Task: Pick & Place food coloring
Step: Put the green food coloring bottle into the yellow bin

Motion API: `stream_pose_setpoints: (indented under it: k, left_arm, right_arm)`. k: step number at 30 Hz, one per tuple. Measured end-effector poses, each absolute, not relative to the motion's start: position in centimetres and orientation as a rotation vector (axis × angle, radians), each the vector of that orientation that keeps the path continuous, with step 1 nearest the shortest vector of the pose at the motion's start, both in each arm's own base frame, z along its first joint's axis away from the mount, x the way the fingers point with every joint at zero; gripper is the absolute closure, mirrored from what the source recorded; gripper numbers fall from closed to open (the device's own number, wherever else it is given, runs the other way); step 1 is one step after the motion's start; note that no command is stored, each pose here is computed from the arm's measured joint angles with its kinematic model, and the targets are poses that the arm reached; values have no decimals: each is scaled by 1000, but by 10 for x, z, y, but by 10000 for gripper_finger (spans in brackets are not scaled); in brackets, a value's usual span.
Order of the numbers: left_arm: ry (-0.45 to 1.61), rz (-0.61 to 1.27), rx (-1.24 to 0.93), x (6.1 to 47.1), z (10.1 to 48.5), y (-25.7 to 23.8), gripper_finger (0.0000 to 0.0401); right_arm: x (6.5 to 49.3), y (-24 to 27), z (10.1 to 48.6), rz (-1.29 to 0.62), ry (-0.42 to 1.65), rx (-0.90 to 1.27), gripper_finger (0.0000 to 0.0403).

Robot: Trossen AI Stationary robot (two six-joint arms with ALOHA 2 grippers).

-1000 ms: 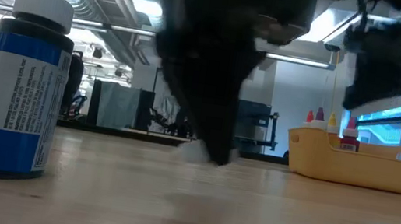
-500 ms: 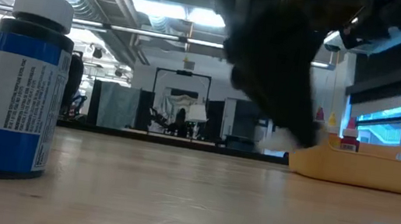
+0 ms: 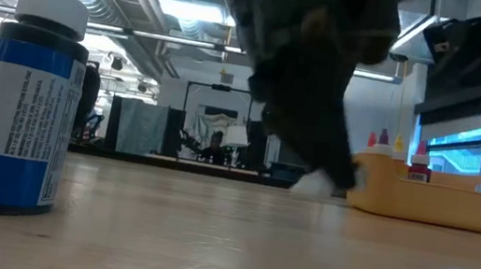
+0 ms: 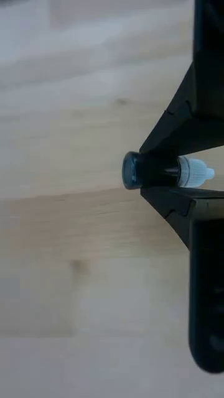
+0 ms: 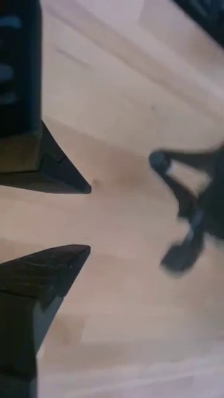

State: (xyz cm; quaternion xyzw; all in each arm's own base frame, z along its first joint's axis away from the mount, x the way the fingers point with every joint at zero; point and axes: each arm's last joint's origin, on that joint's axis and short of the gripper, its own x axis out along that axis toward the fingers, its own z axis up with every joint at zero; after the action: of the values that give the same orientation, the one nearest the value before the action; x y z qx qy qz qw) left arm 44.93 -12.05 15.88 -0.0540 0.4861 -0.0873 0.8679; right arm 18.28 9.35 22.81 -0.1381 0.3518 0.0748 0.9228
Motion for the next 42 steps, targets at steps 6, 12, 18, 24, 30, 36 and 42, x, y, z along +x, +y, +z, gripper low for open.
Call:
stream_pose_setpoints:
  k: [6, 12, 18, 24, 30, 36, 42]
  left_arm:
    - [798, -194, -184, 433, 179, -109, 331]
    - [633, -214, -269, 419, 180, -100, 330]
    - [588, -199, -333, 419, 179, -97, 327]
    - [565, -270, -373, 420, 182, -100, 325]
    - [533, -331, -391, 421, 186, -104, 325]
    - [529, -330, -391, 421, 186, -105, 324]
    - [497, -350, -391, 422, 189, -108, 324]
  right_arm:
    - [197, 118, 217, 245, 661, -372, 258]
    - [218, 135, 199, 320, 585, -554, 258]
    - [230, 143, 196, 327, 495, -587, 258]
    - [235, 145, 195, 341, 447, -638, 258]
    - [243, 140, 195, 398, 425, -587, 258]
    - [249, 137, 196, 484, 390, -536, 258]
    - [250, 137, 195, 484, 387, -532, 258]
